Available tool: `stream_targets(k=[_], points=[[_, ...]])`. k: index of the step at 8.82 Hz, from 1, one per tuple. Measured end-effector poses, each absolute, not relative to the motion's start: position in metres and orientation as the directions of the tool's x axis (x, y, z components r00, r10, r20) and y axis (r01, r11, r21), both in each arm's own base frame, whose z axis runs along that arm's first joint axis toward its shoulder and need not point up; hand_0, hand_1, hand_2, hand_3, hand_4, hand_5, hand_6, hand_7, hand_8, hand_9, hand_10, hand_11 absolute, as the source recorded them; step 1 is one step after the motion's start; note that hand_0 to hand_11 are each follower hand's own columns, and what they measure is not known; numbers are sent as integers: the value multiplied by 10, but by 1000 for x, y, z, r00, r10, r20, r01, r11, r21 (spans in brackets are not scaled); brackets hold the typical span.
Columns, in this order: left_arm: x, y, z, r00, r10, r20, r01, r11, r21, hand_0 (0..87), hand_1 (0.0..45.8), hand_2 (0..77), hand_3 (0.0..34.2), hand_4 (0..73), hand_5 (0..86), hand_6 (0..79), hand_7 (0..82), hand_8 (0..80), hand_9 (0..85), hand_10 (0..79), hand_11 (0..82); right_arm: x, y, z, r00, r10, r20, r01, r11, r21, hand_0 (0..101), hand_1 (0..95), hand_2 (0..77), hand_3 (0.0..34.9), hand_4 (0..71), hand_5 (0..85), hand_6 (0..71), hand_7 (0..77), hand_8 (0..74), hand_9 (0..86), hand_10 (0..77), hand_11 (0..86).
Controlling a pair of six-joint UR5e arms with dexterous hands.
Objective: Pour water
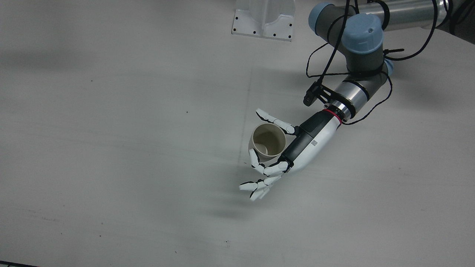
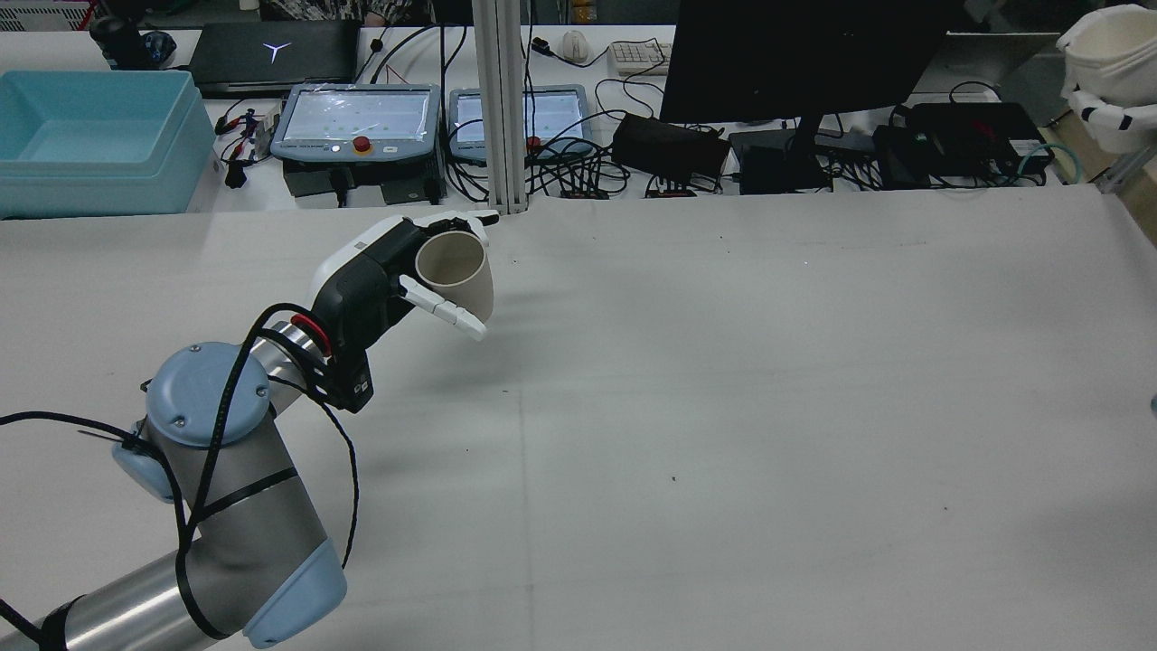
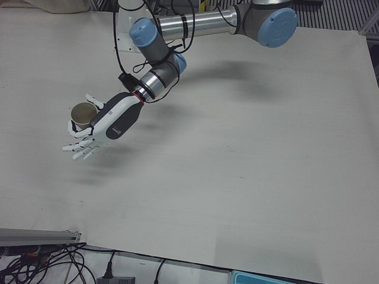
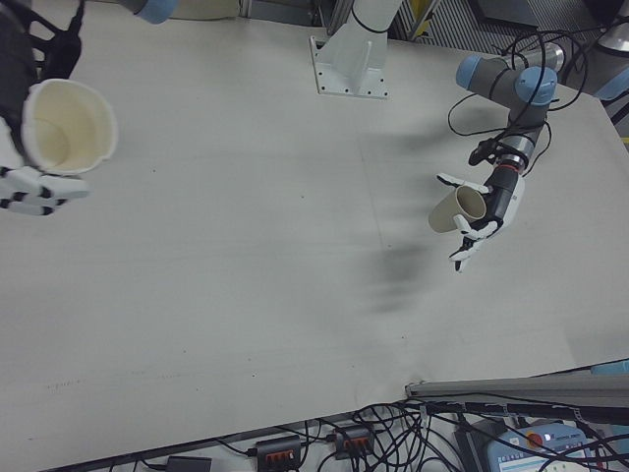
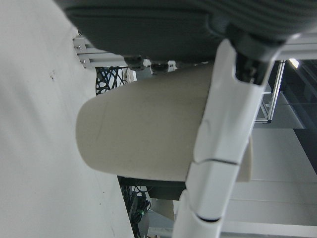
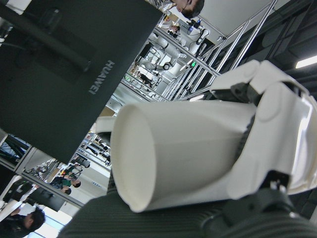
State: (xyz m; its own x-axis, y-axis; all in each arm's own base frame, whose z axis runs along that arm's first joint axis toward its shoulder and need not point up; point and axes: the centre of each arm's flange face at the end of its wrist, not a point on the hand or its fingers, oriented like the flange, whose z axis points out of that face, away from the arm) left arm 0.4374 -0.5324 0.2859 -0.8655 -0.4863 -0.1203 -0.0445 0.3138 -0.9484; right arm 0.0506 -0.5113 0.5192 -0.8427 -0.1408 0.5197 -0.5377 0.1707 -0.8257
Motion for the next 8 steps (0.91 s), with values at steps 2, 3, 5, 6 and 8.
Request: stream_targets(k=[2, 3, 5, 6, 8], points=[[415, -532, 322, -873, -473, -114, -41, 305, -952, 800, 235, 11, 0, 338, 524, 114, 202, 60, 55, 11, 38, 76, -497, 690, -886, -111, 451, -461, 97, -882, 490, 180, 518, 9, 218, 436, 464, 545, 387, 529, 556, 671], [406, -533, 338, -878, -464, -113, -39, 305, -952, 800, 235, 11, 0, 338, 524, 114, 207, 60, 55, 11, 38, 82, -477, 777, -891, -86, 445, -449, 41, -892, 488, 180, 518, 7, 218, 436, 464, 545, 387, 529, 556, 671], [389, -537, 366, -887, -447, -112, -33, 305, -952, 800, 218, 11, 0, 344, 524, 114, 207, 60, 55, 11, 38, 86, -456, 887, -892, -58, 449, -448, -26, -893, 473, 180, 507, 5, 235, 431, 464, 535, 398, 529, 556, 671], [383, -537, 377, -890, -441, -112, -32, 305, -952, 800, 213, 11, 0, 344, 524, 114, 207, 60, 55, 11, 38, 84, -465, 907, -892, -55, 449, -448, -34, -894, 468, 164, 496, 4, 256, 420, 464, 535, 404, 540, 556, 671], [373, -536, 399, -894, -433, -113, -26, 304, -952, 800, 224, 11, 0, 344, 524, 114, 218, 60, 55, 11, 38, 77, -498, 907, -891, -74, 449, -448, -22, -894, 480, 147, 507, 0, 338, 458, 540, 551, 442, 578, 556, 671]])
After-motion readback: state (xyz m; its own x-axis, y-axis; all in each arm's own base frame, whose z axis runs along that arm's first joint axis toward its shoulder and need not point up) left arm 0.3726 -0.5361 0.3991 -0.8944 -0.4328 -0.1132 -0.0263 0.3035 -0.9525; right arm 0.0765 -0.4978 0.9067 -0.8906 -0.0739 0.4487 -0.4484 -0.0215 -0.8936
